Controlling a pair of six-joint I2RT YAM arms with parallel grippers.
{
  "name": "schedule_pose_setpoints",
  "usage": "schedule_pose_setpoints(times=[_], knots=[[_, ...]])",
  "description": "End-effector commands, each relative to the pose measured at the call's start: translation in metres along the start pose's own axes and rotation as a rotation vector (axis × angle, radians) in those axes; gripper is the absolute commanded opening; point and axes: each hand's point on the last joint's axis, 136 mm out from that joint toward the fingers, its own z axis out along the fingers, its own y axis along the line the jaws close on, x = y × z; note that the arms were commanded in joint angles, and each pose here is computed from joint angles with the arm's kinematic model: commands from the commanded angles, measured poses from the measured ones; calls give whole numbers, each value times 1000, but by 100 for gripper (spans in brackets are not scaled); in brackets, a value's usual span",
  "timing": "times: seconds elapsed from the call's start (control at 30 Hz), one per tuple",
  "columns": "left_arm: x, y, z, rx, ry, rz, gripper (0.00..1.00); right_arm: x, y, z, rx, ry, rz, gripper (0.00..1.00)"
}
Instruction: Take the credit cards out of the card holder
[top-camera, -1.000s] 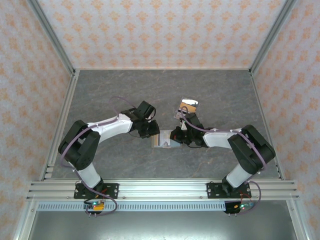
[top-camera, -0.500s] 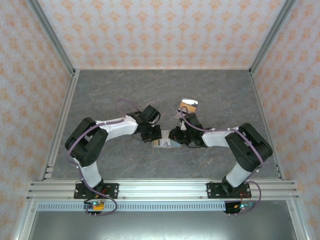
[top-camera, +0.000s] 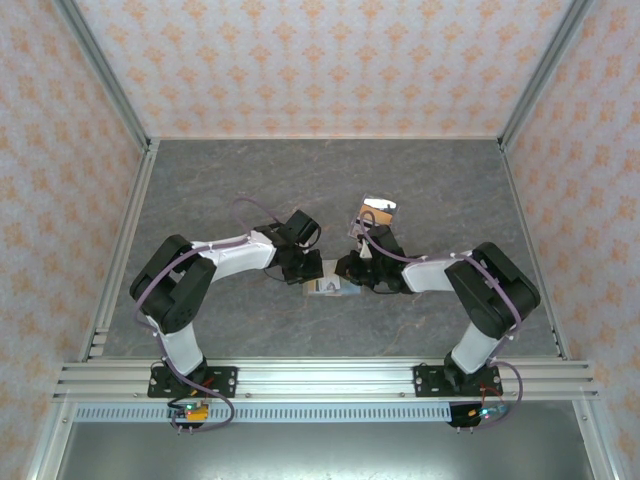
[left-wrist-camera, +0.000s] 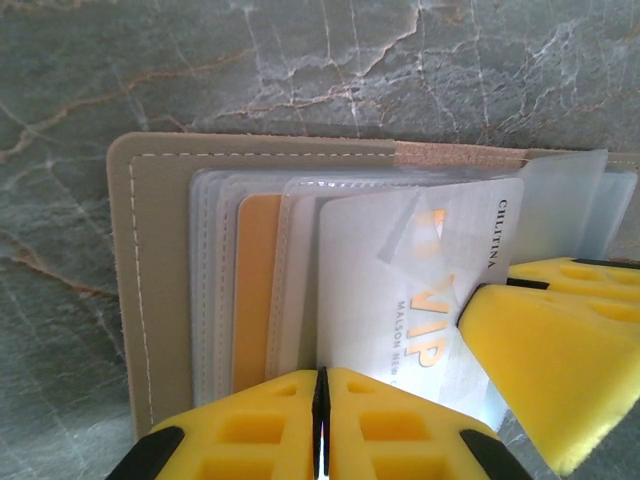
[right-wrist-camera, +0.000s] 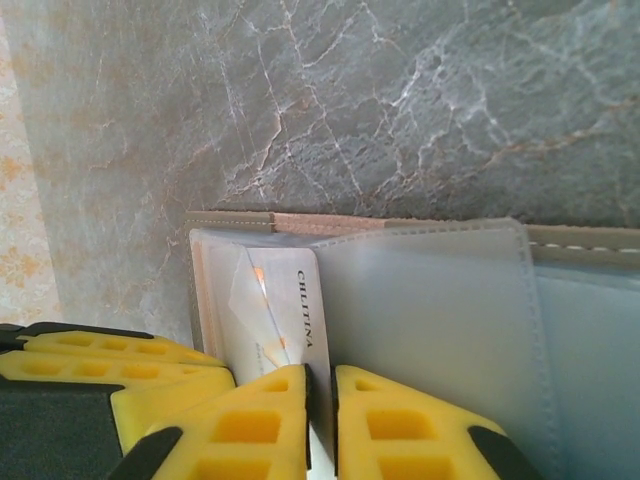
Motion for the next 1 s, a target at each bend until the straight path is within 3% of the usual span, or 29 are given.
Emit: schedule_pose_setpoints(times=[0.0, 0.27, 0.5, 0.73, 0.97], knots=[[0, 25, 4, -98, -4, -16, 12, -5, -13, -8, 85, -36, -19, 8], [-11, 18, -19, -89, -58, -21, 32, -22, -27, -60, 335, -152, -162, 3], [-33, -1, -67, -81, -179, 36, 51, -56, 30, -126, 316, -346, -387, 3], [-58, 27, -111, -163, -306, 23, 74, -105, 65, -174, 400, -479, -571, 1], [-69, 60, -146, -192, -369, 44, 91, -147, 78, -173, 388, -414, -791, 0]])
